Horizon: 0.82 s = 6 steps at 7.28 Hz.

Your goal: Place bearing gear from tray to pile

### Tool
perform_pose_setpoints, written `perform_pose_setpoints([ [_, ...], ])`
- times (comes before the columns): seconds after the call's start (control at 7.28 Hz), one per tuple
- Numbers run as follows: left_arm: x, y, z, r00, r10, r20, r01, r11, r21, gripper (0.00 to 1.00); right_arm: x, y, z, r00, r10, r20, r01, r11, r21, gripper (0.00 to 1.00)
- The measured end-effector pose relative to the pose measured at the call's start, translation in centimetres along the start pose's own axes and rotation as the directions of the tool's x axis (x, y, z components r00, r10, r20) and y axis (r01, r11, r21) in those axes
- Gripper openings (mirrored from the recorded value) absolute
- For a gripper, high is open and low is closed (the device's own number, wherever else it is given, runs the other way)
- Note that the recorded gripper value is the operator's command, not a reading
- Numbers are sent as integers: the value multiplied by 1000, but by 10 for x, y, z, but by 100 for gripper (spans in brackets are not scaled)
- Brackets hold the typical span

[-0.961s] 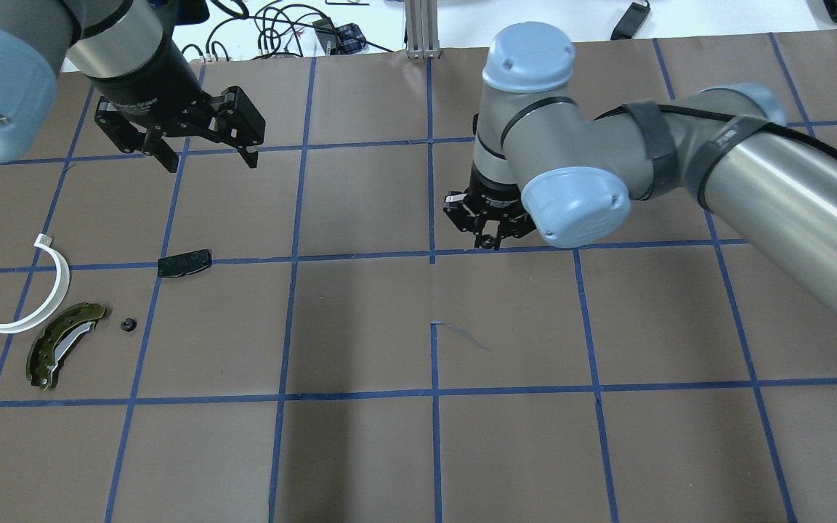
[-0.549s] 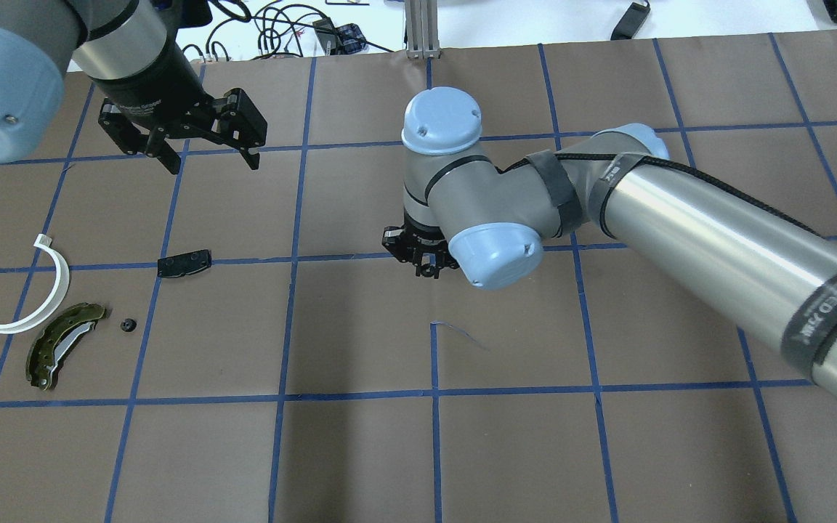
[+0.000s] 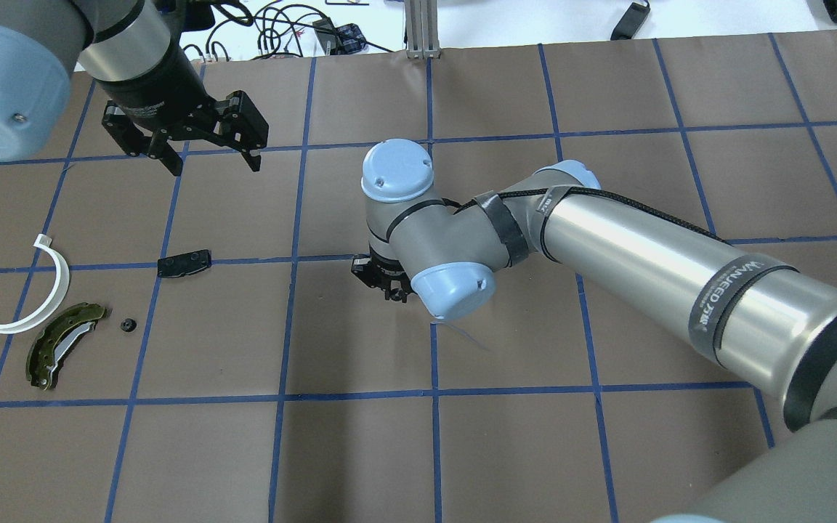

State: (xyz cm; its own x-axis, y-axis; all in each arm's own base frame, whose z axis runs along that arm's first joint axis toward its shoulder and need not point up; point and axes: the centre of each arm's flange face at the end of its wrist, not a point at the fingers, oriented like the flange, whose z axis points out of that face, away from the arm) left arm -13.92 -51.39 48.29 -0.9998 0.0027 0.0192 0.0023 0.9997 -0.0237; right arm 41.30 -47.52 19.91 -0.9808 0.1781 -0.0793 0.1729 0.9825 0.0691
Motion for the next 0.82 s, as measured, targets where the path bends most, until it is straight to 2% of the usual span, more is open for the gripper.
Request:
perform_pose_setpoints([
  [0.27, 0, -2, 2, 1000, 0, -1, 0, 1000, -1, 100, -3, -1, -6, 1000, 20, 18, -20, 999, 31, 100],
  [0.41, 1, -2, 6, 1000, 2, -4, -2, 1000, -9, 100, -1, -5, -17, 999, 4, 34, -6, 999, 50, 100],
  [0.69, 7, 5, 37, 1000, 3, -6, -3, 999, -39, 100, 26, -26, -56, 997, -64, 46, 60, 994, 94, 100],
  [0.82, 16, 8, 62, 1000, 3, -6, -3, 1000, -21, 100, 53, -43, -75, 996, -86, 33, 83, 993, 90, 100],
])
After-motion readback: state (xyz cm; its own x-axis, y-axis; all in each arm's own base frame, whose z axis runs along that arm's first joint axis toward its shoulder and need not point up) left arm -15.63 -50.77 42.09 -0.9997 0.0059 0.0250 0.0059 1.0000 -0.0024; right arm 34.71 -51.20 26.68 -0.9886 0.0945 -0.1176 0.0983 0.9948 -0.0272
